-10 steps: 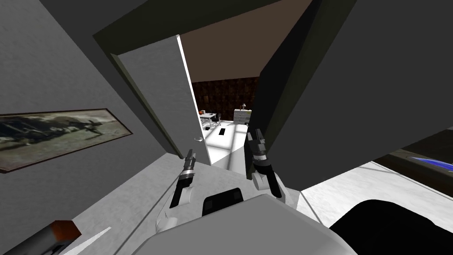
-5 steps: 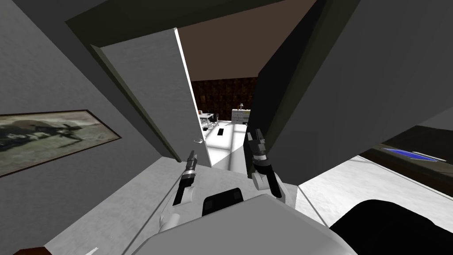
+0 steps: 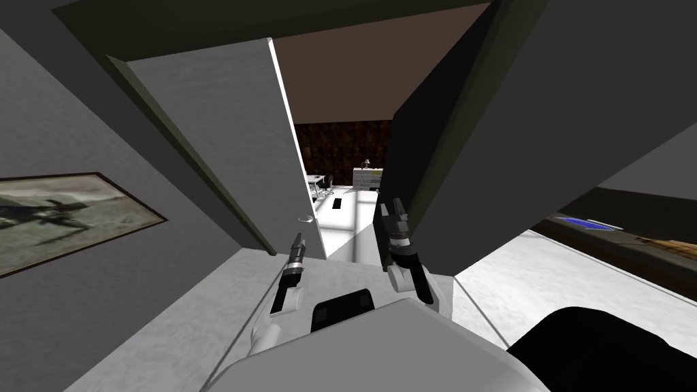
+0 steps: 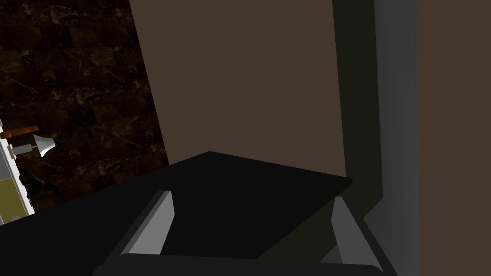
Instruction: Push the door open
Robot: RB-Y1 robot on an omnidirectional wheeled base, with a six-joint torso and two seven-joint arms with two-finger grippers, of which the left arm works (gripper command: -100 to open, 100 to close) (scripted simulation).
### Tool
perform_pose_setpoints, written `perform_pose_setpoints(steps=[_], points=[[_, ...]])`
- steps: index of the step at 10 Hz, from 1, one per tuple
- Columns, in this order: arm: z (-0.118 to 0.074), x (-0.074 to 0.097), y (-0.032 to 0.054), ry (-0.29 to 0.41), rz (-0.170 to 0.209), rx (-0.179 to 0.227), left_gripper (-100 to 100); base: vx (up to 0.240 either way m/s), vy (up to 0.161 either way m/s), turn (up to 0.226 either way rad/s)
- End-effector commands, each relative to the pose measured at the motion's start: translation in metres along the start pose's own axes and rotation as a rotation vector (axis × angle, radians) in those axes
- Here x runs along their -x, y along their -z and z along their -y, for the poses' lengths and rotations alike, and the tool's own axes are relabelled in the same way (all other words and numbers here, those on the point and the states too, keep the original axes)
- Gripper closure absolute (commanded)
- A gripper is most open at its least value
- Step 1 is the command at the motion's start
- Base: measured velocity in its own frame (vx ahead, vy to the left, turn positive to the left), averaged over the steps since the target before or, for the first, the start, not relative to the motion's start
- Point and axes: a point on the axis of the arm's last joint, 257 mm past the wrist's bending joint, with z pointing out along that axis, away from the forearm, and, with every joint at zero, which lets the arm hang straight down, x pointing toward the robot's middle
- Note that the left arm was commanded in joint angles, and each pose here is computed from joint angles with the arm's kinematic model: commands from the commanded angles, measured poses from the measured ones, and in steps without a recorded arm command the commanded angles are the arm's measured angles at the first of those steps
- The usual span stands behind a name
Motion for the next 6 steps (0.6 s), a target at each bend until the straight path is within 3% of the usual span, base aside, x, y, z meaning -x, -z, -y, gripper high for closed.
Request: perform_pose_setpoints(steps=[1, 6], points=[[-0.01, -0.002, 0.0003, 0.003, -0.003, 0.017, -100, 0.046, 0.145, -0.13], [-0.037, -0.01, 0.0026, 0.015, -0.01, 0.065, -100, 0.041, 0.13, -0.115]])
